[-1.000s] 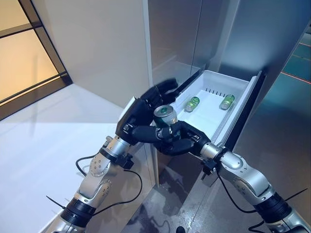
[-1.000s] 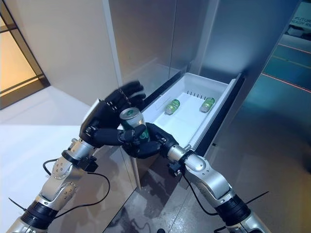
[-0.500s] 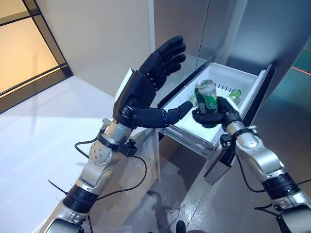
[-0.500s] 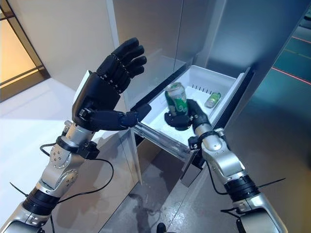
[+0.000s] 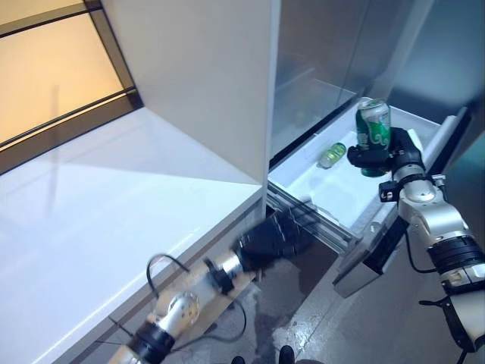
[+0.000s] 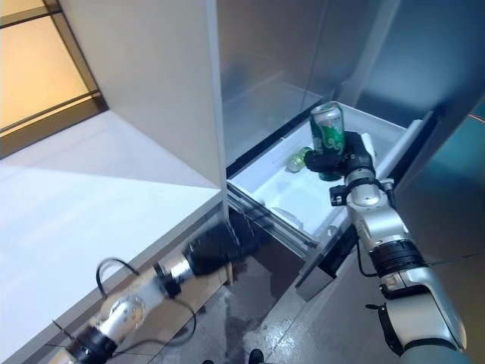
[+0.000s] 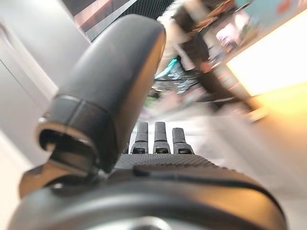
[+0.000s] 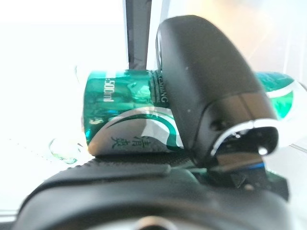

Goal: Put drinks into fridge and close the fridge

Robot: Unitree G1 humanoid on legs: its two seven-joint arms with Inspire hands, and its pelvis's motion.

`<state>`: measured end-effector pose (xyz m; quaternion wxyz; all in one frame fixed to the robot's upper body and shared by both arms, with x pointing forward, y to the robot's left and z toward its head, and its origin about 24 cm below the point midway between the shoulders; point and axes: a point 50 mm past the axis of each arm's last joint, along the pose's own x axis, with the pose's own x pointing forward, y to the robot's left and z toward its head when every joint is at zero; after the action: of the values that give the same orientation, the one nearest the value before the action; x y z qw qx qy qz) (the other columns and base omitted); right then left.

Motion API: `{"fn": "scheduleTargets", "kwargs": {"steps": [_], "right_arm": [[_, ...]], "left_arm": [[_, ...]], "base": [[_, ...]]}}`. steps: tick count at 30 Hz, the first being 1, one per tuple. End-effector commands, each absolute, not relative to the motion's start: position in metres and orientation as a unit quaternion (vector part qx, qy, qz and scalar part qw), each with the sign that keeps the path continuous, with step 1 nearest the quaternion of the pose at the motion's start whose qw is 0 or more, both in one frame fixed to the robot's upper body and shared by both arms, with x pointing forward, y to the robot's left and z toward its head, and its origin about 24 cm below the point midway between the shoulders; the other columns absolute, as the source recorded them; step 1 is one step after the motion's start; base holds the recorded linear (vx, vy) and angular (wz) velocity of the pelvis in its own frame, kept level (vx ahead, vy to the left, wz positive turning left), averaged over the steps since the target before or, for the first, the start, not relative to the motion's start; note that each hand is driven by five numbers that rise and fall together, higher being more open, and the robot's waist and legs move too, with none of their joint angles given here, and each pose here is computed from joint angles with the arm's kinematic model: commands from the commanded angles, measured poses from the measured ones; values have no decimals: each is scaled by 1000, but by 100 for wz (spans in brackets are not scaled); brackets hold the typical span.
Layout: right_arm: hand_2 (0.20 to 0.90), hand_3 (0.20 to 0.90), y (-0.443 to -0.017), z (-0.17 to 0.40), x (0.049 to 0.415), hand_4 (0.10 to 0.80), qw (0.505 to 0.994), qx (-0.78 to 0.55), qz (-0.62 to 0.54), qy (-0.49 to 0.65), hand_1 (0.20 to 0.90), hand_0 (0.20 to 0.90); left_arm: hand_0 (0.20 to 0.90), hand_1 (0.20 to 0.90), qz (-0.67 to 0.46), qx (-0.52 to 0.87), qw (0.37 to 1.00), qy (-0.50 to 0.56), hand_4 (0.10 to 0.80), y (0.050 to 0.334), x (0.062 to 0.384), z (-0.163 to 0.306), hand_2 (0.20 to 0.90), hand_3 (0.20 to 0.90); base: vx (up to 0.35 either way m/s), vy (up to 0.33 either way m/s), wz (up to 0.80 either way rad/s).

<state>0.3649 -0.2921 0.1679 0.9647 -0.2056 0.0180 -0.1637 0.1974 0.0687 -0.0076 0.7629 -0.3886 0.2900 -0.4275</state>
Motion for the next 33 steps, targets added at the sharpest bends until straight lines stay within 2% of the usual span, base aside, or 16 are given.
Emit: {"fn": "scheduleTargets", "kwargs": {"steps": [1,4,7,12,14,15,19,24,29,33], "right_arm": [[300,200,-298,318,362,100,925,-212,-210,-236,300,300],[300,200,-312,311,365,100,921,-238,-236,-196,300,300],[300,200,-332,300,365,100,922,-256,-254,-141,300,300],[300,200,-348,272,366,100,921,-293,-252,-44,300,300],[300,200,-351,261,366,100,919,-305,-248,-8,300,300],[300,200,-351,261,366,100,919,-305,-248,-9,300,300],[300,200,-354,246,365,100,916,-311,-253,31,300,300],[300,200,-356,237,363,100,905,-337,-249,71,300,300],[300,200,-359,235,363,100,888,-382,-226,118,300,300],[300,200,-364,234,361,100,876,-406,-210,153,300,300]], "left_arm": [[900,900,-516,-462,655,301,800,43,166,-2,900,900],[900,900,-518,-425,645,367,800,46,144,-27,900,900],[900,900,-517,-346,669,407,800,58,130,-56,900,900],[900,900,-431,-211,765,429,800,90,132,-94,900,900],[900,900,-369,-145,805,442,800,116,141,-110,900,900],[900,900,-369,-144,805,441,800,116,141,-110,900,900],[900,900,-266,-35,853,448,800,162,158,-121,900,900],[900,900,-160,30,875,455,800,210,173,-121,900,900],[900,900,-85,13,884,460,800,236,177,-117,900,900],[900,900,-56,-13,887,459,800,245,177,-115,900,900]], "base": [[34,-33,26],[10,-47,27],[-26,-50,30],[-28,-39,19],[-96,-54,16],[-103,-54,18],[-80,-54,12],[-75,-29,5],[-74,9,2],[-9,2,0]]}}
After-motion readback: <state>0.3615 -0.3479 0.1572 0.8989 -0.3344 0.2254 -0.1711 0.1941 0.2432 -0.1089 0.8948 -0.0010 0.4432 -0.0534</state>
